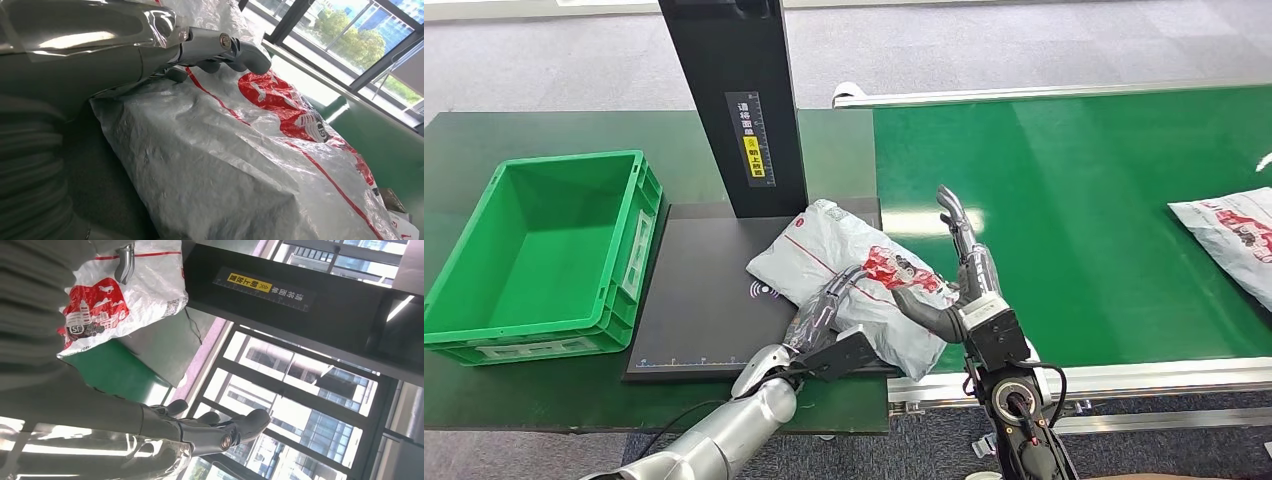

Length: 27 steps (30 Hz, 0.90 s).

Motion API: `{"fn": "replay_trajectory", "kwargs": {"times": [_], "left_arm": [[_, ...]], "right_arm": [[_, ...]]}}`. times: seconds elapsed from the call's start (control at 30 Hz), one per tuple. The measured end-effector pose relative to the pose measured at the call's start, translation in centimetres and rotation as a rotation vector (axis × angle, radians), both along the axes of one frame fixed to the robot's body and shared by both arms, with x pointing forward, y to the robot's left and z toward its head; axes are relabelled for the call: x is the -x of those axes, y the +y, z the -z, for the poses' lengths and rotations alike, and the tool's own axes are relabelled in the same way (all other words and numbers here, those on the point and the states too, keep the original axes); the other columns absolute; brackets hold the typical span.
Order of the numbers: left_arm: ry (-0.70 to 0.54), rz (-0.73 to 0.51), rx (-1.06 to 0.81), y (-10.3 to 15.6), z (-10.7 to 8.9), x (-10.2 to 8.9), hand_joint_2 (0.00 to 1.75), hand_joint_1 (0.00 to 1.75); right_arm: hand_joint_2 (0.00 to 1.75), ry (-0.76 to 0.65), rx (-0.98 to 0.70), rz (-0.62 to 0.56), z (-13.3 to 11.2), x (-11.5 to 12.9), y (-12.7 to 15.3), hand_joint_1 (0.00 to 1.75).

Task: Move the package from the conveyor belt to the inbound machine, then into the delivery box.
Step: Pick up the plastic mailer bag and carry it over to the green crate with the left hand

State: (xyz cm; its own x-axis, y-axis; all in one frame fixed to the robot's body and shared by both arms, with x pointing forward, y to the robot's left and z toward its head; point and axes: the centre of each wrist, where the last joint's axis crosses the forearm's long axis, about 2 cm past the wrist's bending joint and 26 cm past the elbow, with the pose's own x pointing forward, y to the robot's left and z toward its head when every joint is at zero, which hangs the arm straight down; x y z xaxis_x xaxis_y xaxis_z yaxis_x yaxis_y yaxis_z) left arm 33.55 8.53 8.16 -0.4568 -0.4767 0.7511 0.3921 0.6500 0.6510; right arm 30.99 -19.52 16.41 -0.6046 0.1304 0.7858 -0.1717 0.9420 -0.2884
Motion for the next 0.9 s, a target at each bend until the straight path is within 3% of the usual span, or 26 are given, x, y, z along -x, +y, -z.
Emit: {"fn": "replay_trajectory", "kwargs": {"times": [0.07, 0.1, 0.23, 0.27, 0.47, 0.67, 0.9], "left_arm": [[0.001, 0.0, 0.0, -0.02, 0.01, 0.02, 1.75, 0.02], [0.002, 0.0, -0.001, -0.02, 0.02, 0.02, 1.75, 0.12], [0.011, -0.004, -0.007, 0.01, 0.12, 0.08, 1.75, 1.61], [0.014, -0.006, -0.008, 0.02, 0.14, 0.09, 1.75, 1.71], [0.012, -0.024, -0.016, 0.09, 0.2, 0.09, 1.75, 1.75], [-0.198, -0.1, -0.157, 0.21, 0.12, 0.31, 1.75, 1.75], [-0.254, -0.131, -0.182, 0.71, 0.38, 0.4, 1.75, 1.75]], "right_arm": [[1.75, 0.0, 0.0, 0.0, 0.0, 0.0, 0.0, 0.0], [1.75, 0.0, 0.0, 0.0, 0.0, 0.0, 0.0, 0.0], [1.75, -0.001, -0.001, 0.004, -0.01, 0.0, 0.0, 0.0], [1.75, -0.002, -0.002, 0.005, -0.02, -0.01, 0.01, 0.0], [1.75, -0.004, -0.007, 0.011, -0.08, -0.03, 0.06, 0.0], [1.75, -0.004, -0.01, 0.014, -0.07, -0.03, 0.04, 0.0], [1.75, -0.007, -0.016, 0.013, -0.24, -0.17, 0.04, 0.0]]}}
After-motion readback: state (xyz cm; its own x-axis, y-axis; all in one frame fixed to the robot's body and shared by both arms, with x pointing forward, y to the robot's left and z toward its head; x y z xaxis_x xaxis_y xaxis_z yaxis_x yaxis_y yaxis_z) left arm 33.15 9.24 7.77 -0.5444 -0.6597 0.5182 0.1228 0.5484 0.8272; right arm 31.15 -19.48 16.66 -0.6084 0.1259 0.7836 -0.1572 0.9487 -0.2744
